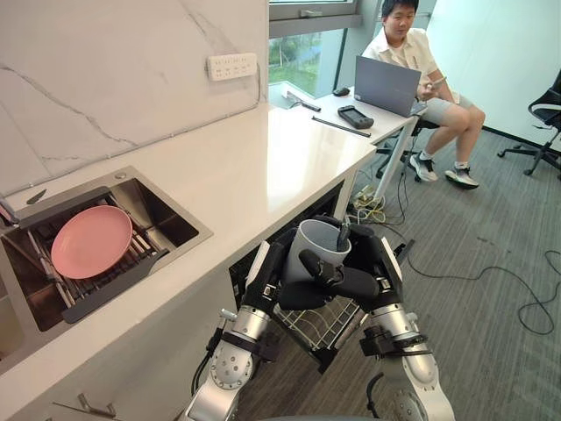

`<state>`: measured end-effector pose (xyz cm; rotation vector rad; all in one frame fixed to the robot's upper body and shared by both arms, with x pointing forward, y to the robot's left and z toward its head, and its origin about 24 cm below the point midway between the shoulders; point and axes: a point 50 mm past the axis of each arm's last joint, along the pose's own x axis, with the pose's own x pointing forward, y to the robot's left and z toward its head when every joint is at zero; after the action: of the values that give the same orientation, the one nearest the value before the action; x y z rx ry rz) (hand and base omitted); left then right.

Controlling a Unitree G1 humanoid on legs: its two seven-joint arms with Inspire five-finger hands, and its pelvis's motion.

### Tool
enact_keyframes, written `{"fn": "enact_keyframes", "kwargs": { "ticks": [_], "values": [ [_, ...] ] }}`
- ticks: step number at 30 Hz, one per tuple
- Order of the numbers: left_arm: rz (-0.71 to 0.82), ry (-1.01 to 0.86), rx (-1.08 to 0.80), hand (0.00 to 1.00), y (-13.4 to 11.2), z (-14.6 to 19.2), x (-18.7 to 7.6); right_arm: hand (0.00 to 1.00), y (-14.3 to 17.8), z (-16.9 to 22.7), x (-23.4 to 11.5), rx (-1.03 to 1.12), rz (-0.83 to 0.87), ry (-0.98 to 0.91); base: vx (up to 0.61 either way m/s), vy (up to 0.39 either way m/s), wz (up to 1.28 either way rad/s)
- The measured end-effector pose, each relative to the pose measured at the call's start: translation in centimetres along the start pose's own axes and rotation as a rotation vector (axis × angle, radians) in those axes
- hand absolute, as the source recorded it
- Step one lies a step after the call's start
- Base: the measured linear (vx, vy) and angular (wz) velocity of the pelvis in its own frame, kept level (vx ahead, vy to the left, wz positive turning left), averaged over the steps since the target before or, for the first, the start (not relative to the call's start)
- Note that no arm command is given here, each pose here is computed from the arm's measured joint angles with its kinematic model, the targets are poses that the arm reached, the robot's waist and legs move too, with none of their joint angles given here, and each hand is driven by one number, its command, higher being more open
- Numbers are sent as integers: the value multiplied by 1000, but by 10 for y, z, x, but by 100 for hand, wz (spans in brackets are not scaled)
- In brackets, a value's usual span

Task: Walk over to the sink, pick up the cup, carry it to the dishwasher, place the cup inside the dishwasher, then close the dishwasher door

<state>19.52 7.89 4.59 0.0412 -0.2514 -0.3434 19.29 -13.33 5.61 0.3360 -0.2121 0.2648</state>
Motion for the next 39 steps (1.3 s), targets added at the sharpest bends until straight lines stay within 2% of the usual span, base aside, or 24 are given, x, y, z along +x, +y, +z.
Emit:
{"fn": "enact_keyframes", "kwargs": {
  "ticks": [24, 34, 39],
  "values": [
    [73, -111, -60, 100, 14, 20, -4, 0, 0, 16, 8, -7, 76, -111, 0, 0, 1],
    [442, -296, -131, 100, 72, 45, -20, 0, -35, 22, -8, -59, -136, -115, 1, 0, 4],
    [476, -268, -165, 100, 74, 40, -28, 0, -38, 23, -9, -53, -181, -124, 0, 0, 0]
  ]
}}
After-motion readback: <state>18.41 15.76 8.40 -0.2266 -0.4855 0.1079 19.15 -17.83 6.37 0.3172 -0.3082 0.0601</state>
